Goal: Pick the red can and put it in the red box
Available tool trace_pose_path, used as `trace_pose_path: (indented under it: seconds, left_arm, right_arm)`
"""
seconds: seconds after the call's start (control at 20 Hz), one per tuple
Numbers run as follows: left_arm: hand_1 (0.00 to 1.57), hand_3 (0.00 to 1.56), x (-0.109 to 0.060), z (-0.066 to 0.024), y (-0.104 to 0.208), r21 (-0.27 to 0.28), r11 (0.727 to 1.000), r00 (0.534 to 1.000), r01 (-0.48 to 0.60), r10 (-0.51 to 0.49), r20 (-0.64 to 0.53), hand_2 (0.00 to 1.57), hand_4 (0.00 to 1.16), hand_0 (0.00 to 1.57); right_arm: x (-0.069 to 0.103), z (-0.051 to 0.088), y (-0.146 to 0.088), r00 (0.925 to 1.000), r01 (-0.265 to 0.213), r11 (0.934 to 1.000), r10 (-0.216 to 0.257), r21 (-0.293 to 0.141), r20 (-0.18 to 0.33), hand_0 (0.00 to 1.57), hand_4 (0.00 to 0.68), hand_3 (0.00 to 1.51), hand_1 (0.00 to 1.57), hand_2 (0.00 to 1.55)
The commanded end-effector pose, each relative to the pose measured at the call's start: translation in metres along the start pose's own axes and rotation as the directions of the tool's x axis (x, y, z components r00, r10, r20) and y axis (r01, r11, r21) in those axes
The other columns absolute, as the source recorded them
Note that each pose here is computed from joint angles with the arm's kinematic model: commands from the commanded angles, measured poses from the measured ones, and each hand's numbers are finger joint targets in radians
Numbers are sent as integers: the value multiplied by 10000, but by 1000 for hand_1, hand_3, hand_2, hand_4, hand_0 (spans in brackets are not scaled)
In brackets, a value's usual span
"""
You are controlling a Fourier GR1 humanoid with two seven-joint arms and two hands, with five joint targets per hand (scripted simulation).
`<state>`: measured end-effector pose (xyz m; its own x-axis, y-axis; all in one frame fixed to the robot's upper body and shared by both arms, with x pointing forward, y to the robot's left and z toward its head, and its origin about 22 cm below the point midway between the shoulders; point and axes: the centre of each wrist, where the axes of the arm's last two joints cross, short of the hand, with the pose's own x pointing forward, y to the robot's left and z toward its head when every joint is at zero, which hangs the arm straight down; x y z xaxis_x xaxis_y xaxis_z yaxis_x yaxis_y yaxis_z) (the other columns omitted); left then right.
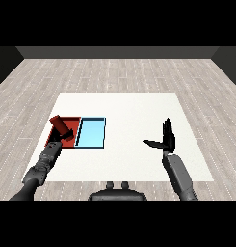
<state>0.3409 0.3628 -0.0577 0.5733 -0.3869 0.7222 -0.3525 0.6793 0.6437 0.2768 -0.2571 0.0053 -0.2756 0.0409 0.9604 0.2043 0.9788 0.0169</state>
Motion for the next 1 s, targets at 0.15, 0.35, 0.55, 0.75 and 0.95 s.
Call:
trace_pose_path:
  seconds: [0.15,0.35,0.55,0.75,0.95]
  left_arm:
    - [0,0,-207,-13,120,-902,9959,9882,-73,-66,-1531,0,649,0]
    - [0,0,-258,-34,204,-921,9957,9872,-34,-113,-1591,0,0,0]
    - [0,0,42,-107,215,-763,9969,9920,187,-280,-1228,0,0,0]
    - [0,0,220,-183,360,-297,9902,9882,-1362,1379,663,0,0,0]
    - [1396,0,331,-190,396,-546,9617,9240,-2685,2732,2677,1288,0,1396]
  right_arm:
    - [-64,87,25,9999,-34,10000,33,66,140,0,0,0,0,0]
    - [-54,83,-43,9997,221,9995,-218,-226,104,0,0,0,0,0]
    - [-48,125,-25,9985,487,9987,-483,-138,257,0,0,0,0,0]
    - [24,-7,-237,9977,565,9984,-562,-81,383,0,0,0,0,0]
    - [-23,157,-92,9956,776,9960,-798,453,490,0,0,0,0,0]
